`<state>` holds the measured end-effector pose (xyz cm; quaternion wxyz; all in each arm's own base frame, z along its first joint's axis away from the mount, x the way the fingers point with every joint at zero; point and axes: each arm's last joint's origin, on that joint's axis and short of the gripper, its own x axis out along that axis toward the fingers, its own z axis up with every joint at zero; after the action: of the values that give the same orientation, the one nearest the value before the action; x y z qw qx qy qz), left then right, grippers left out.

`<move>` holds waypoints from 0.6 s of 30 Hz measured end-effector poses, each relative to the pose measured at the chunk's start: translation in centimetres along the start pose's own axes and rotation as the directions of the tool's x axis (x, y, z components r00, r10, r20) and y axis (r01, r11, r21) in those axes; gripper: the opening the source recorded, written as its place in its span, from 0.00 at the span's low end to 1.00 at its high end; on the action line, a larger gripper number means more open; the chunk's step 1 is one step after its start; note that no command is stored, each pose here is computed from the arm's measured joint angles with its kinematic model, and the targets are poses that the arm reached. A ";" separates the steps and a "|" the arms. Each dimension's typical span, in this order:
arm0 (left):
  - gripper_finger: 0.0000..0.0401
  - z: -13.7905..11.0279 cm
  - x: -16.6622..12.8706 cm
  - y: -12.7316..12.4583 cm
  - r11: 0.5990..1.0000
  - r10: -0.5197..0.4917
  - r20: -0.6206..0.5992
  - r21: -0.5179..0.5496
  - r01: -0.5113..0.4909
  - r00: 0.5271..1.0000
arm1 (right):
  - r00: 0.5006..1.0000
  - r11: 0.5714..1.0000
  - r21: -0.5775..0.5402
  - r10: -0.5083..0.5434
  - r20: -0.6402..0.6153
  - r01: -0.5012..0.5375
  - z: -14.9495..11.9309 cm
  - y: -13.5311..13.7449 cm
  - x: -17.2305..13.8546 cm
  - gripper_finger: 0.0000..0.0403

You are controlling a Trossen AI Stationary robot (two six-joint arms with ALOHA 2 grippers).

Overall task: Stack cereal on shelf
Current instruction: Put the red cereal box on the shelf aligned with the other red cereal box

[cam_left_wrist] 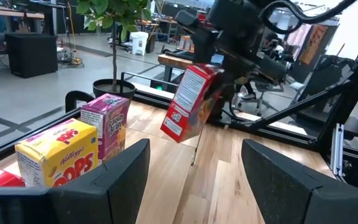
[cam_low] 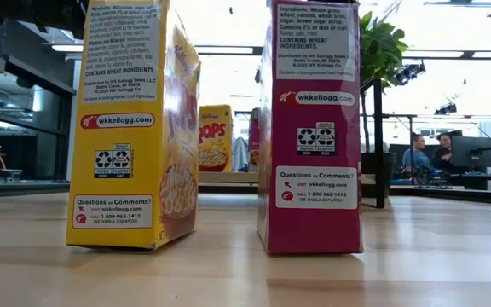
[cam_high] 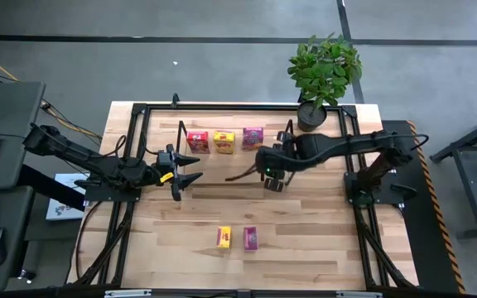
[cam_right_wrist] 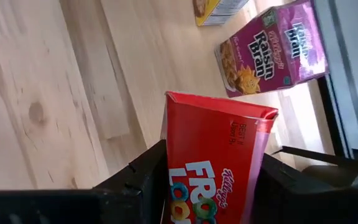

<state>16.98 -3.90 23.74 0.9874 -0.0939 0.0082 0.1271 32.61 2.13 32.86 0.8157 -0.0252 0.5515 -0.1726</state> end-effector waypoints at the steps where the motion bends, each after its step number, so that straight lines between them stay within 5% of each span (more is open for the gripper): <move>1: 0.61 0.0 0.0 0.0 1.000 0.000 -0.001 0.000 0.000 1.000 | 1.000 1.000 -0.001 0.007 -0.004 -0.007 0.1 -0.2 0.1 0.39; 9: 0.61 -0.3 0.2 -0.1 1.000 0.003 -0.017 -0.014 -0.003 1.000 | 0.999 0.999 -0.020 0.041 0.023 -0.040 0.6 -0.8 0.3 0.39; 18: 0.61 0.9 0.3 -0.4 0.997 -0.024 0.101 -0.076 0.032 0.995 | 0.900 0.962 -0.163 0.263 0.347 -0.218 5.0 1.0 1.6 0.39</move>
<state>17.38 -4.04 24.68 0.9839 -0.1257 -0.0474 0.1179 37.95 1.87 33.12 0.9160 -0.0375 0.3982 -0.0294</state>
